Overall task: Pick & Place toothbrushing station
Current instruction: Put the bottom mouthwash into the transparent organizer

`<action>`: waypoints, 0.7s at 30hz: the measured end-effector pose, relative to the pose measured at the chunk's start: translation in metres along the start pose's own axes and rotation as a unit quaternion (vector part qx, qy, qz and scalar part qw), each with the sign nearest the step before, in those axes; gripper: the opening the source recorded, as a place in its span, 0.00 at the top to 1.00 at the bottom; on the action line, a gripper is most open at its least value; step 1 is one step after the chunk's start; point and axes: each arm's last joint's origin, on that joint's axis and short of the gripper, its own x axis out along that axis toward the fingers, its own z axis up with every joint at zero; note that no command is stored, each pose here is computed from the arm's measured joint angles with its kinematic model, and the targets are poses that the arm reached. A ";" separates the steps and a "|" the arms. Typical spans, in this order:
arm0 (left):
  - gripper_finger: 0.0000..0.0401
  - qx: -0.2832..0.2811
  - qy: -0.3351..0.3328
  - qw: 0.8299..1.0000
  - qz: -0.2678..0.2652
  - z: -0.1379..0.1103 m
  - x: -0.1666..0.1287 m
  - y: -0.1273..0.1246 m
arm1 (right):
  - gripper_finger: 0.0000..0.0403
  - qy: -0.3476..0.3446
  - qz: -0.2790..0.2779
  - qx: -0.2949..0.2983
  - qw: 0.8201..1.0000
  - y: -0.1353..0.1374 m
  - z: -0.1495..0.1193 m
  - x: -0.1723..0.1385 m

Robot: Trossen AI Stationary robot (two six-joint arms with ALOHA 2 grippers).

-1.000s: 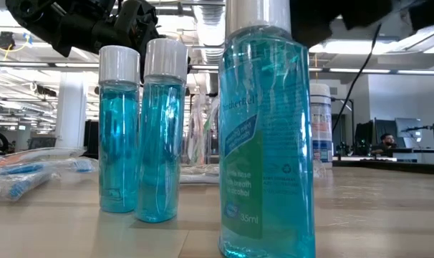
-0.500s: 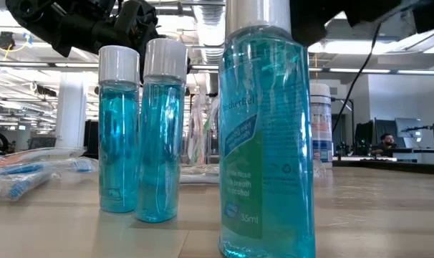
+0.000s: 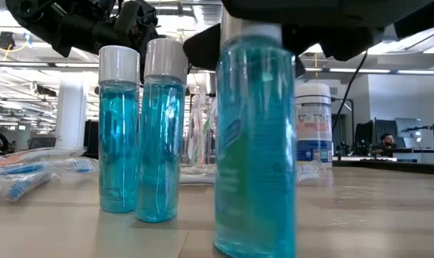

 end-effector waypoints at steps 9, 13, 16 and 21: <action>0.63 0.000 0.000 1.000 0.000 0.000 0.000 0.000 | 0.79 0.000 0.025 -0.010 1.000 0.002 0.000 0.000; 0.63 0.000 0.000 1.000 0.000 0.000 0.000 0.000 | 0.79 0.001 0.026 -0.009 1.000 0.002 0.000 0.000; 0.63 0.000 0.000 1.000 0.000 0.000 0.000 0.000 | 0.79 0.003 0.026 -0.011 1.000 0.002 0.002 -0.002; 0.63 0.000 0.000 1.000 0.000 0.000 0.000 0.000 | 0.79 0.012 0.020 -0.019 1.000 0.001 0.010 -0.012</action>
